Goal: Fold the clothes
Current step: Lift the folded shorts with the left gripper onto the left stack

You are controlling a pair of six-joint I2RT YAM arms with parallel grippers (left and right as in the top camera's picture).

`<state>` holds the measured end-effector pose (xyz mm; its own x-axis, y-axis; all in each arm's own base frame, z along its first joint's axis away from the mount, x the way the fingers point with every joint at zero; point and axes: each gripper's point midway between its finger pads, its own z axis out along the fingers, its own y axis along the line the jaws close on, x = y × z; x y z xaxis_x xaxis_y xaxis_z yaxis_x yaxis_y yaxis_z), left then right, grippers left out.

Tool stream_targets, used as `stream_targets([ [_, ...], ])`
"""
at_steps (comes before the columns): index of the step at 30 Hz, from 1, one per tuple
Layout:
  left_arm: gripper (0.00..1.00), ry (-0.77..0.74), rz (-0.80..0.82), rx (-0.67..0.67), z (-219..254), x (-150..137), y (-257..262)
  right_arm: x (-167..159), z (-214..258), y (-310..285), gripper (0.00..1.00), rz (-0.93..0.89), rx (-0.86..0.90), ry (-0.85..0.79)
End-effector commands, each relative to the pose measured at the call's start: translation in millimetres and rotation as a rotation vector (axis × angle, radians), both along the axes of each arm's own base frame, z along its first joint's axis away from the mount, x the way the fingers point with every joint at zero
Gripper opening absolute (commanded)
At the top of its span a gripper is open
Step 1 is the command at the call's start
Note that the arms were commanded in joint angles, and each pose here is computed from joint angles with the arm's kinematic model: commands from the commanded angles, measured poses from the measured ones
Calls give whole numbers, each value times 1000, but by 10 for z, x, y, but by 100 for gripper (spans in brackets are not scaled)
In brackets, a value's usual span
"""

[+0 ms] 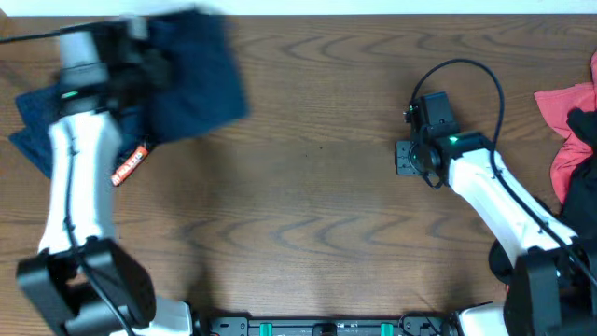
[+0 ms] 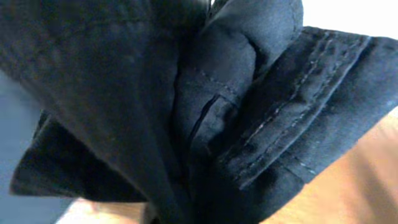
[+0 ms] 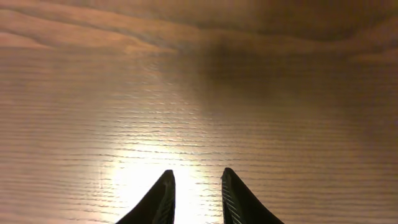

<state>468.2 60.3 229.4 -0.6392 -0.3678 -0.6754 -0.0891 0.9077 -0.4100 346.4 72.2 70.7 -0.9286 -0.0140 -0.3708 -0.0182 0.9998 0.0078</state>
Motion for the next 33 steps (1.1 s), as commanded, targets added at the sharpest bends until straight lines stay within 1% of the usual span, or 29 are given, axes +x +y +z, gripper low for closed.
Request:
stream_targets([
  [1,7,-29,145,-4,77,-26,582,46,81,-27,25,7,-4,-23],
  [4,6,-29,289,11,-29,-49,1122,41,78,-20,25,9,0,-20],
  [8,7,-26,393,7,-197,-111,1629,33,75,-11,25,11,3,-16],
  [12,7,23,458,-13,-465,-226,1956,12,66,-19,25,10,0,-7],
  [16,7,65,505,-32,-690,-331,2180,2,62,-20,26,11,-1,-3],
  [20,7,88,543,-45,-821,-432,2350,-7,59,-22,26,11,-2,1],
  [21,11,90,550,-47,-832,-452,2377,-9,58,-23,26,11,-3,2],
  [23,44,102,576,-36,-859,-505,2449,-5,59,-22,27,11,-2,0],
  [24,80,111,595,-23,-873,-535,2487,-4,60,-21,27,11,-2,0],
  [25,98,126,631,-8,-892,-580,2548,-3,60,-21,28,11,-2,-1],
  [27,98,162,747,-1,-937,-701,2684,-7,58,-22,29,11,-2,1],
  [29,98,179,821,-15,-963,-782,2755,-23,52,-26,31,11,-4,8],
  [33,98,176,815,-23,-958,-768,2738,-48,42,-32,33,11,-7,19],
])
